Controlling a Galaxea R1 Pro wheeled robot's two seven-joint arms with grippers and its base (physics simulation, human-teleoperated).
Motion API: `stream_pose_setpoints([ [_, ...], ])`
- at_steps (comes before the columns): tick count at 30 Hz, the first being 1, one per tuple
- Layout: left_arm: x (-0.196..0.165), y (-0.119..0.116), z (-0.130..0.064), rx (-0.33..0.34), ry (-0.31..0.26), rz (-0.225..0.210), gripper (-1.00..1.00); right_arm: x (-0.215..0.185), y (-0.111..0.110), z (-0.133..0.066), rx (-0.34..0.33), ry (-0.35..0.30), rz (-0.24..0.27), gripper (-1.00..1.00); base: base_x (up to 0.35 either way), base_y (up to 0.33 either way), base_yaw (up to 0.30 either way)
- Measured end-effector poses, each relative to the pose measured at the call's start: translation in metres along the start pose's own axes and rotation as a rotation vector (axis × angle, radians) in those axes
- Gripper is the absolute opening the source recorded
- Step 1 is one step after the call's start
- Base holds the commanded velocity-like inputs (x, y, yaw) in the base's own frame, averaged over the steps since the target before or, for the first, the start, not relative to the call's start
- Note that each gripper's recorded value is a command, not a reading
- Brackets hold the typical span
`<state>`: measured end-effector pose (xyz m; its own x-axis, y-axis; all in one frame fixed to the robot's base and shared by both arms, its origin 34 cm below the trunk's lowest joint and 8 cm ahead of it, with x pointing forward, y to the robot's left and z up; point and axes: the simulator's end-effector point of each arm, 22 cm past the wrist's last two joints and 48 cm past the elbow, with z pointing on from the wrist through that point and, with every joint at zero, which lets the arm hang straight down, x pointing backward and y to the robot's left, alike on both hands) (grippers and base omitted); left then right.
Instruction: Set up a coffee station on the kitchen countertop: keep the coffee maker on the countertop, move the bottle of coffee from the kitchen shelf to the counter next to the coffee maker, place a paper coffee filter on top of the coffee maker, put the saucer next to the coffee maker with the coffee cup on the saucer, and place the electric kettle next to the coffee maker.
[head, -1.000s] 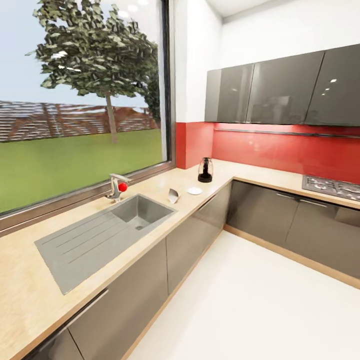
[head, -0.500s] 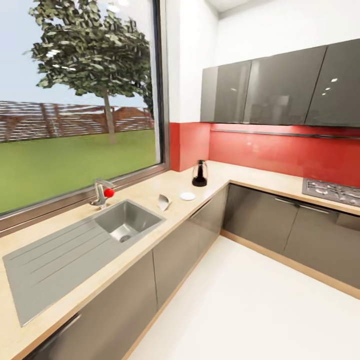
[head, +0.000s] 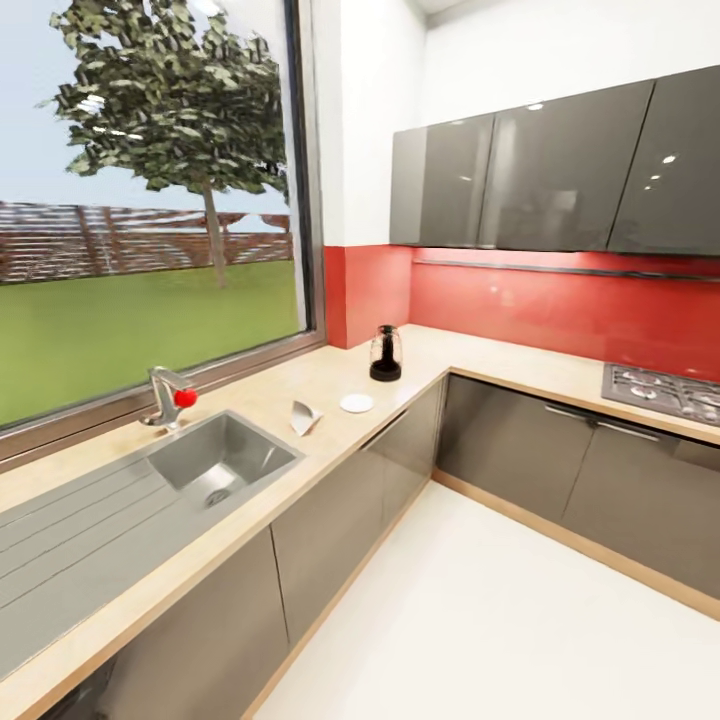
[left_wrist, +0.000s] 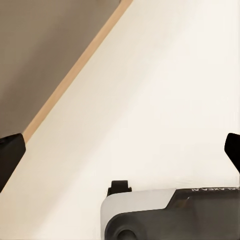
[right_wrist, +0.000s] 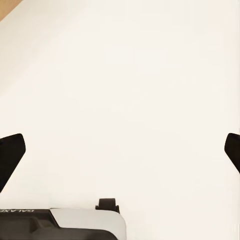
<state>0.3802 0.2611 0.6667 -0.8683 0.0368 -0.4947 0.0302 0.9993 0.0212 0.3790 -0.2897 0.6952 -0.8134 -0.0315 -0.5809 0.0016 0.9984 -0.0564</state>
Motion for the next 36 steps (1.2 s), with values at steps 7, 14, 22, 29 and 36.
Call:
stream_pose_setpoints([
  [7, 0.0, 0.0, 0.0, 0.0, 0.0, 0.0, 1.0, 0.0, 0.001, 0.0, -0.002, 0.0, -0.002, 1.0, 0.246, -0.232, 0.033],
  [14, -0.001, 0.0, 0.0, -0.001, -0.001, 0.0, 1.0, -0.001, 0.001, 0.0, -0.003, -0.002, -0.003, 1.0, 0.246, -0.232, 0.225],
  [22, -0.002, 0.0, 0.0, 0.001, -0.004, 0.001, 1.0, -0.002, 0.001, 0.0, -0.003, -0.005, -0.003, 1.0, 0.244, -0.227, 0.266],
  [29, -0.005, -0.002, 0.0, 0.003, -0.01, 0.0, 1.0, -0.002, 0.0, 0.0, -0.001, -0.005, -0.001, 1.0, 0.106, -0.08, 0.213],
  [36, -0.034, -0.013, 0.002, 0.018, -0.061, -0.006, 1.0, -0.002, -0.002, 0.0, 0.004, -0.005, 0.001, 1.0, 0.01, -0.007, 0.03],
])
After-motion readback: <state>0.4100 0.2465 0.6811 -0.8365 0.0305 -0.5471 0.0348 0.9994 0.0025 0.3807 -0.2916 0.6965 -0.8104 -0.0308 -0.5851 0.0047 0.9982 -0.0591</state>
